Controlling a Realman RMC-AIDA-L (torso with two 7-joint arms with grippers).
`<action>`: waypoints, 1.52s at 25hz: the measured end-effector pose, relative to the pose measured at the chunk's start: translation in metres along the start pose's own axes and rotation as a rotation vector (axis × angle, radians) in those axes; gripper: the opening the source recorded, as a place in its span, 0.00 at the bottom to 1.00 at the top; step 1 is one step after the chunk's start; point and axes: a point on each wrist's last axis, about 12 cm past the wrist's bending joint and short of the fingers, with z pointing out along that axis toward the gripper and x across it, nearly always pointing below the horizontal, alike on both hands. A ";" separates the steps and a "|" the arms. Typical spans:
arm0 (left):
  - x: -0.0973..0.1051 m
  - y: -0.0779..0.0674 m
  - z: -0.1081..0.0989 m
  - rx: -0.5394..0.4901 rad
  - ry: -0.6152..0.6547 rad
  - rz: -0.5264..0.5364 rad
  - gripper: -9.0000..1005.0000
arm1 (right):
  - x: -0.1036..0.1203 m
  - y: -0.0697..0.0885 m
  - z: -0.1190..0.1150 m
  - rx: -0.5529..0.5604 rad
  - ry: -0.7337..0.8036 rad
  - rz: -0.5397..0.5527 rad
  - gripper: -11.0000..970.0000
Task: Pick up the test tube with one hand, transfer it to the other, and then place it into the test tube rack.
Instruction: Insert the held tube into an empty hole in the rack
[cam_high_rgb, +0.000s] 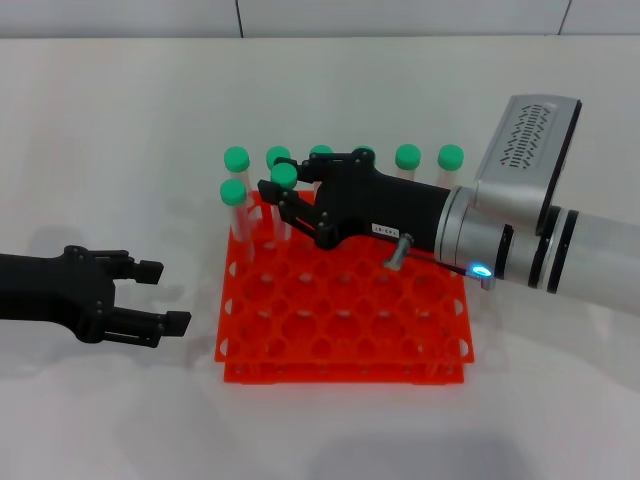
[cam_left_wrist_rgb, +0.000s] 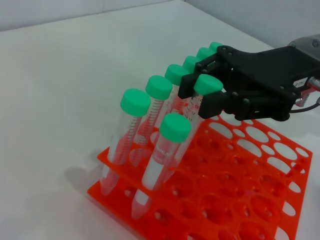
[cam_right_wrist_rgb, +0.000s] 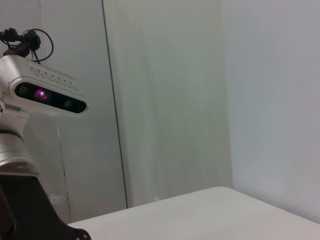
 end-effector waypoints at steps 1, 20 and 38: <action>0.000 0.000 0.000 0.000 0.000 0.000 0.89 | 0.000 0.000 0.000 0.001 0.001 0.000 0.28; 0.000 -0.001 0.003 0.011 -0.006 0.006 0.89 | 0.003 -0.001 -0.002 0.012 0.010 0.006 0.28; 0.001 -0.001 0.004 0.013 -0.005 0.008 0.89 | 0.001 0.002 0.002 -0.009 0.012 -0.004 0.28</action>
